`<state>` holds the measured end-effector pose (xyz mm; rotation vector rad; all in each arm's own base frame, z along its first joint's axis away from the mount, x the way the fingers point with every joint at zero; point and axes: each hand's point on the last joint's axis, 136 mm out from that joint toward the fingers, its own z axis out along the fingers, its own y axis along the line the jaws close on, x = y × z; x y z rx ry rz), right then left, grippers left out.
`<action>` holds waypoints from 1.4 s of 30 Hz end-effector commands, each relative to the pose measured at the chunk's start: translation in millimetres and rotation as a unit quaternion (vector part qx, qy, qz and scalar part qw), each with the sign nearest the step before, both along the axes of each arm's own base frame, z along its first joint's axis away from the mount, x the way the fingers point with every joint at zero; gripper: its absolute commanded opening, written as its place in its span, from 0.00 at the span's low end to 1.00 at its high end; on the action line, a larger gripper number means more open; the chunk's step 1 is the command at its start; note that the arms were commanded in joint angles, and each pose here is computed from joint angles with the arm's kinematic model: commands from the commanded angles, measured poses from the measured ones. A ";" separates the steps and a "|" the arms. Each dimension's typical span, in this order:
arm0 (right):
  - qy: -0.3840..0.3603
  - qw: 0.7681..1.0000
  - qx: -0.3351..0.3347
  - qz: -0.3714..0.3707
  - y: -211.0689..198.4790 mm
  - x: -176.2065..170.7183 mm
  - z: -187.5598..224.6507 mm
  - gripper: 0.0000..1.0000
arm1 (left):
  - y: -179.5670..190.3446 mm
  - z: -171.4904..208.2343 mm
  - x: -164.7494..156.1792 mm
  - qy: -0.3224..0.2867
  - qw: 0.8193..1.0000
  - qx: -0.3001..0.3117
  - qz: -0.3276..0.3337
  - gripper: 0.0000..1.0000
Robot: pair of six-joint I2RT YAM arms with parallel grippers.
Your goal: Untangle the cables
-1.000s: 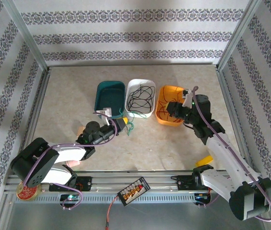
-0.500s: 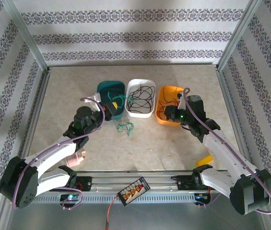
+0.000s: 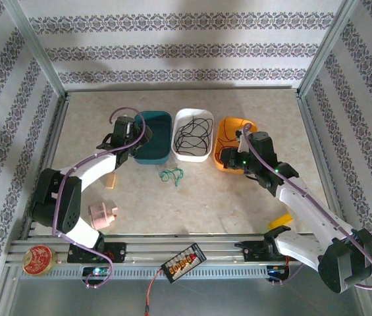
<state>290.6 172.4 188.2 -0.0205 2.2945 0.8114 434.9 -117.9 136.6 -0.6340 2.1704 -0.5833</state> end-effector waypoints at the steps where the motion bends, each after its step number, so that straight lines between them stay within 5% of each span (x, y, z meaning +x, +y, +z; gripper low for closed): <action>1: -0.009 1.000 -0.010 0.021 6.8 -5.0 5.8 0.05 | -2.2 28.3 10.5 -0.035 0.999 0.000 -0.006 0.65; 8: 0.035 0.991 -0.039 0.121 51.9 -26.4 -29.2 0.16 | -26.9 55.8 -26.7 -0.077 0.994 0.023 -0.075 0.78; 14: 0.069 0.967 -0.086 0.229 109.5 -44.3 -64.4 0.36 | -34.9 11.3 -95.1 -0.033 0.993 0.075 -0.081 0.78; 18: 0.085 0.960 -0.095 0.251 132.3 -36.1 -81.7 0.40 | -30.2 -18.9 -125.6 -0.004 0.995 0.080 -0.063 0.78; 29: 0.153 0.953 -0.134 0.223 148.2 -17.9 -135.7 0.51 | -26.7 -27.0 -130.7 0.006 0.993 0.098 -0.058 0.78; 33: 0.156 0.953 -0.146 0.216 147.6 -13.4 -145.1 0.48 | -34.7 -27.2 -126.9 0.005 0.993 0.092 -0.071 0.78; 39: 0.142 0.955 -0.149 0.216 140.5 -13.9 -140.8 0.11 | -59.2 -26.8 -126.5 -0.004 0.988 0.075 -0.132 0.78; 42: 0.136 0.955 -0.141 0.222 132.1 -19.8 -134.7 0.06 | -74.1 -26.6 -129.0 -0.009 0.982 0.069 -0.174 0.78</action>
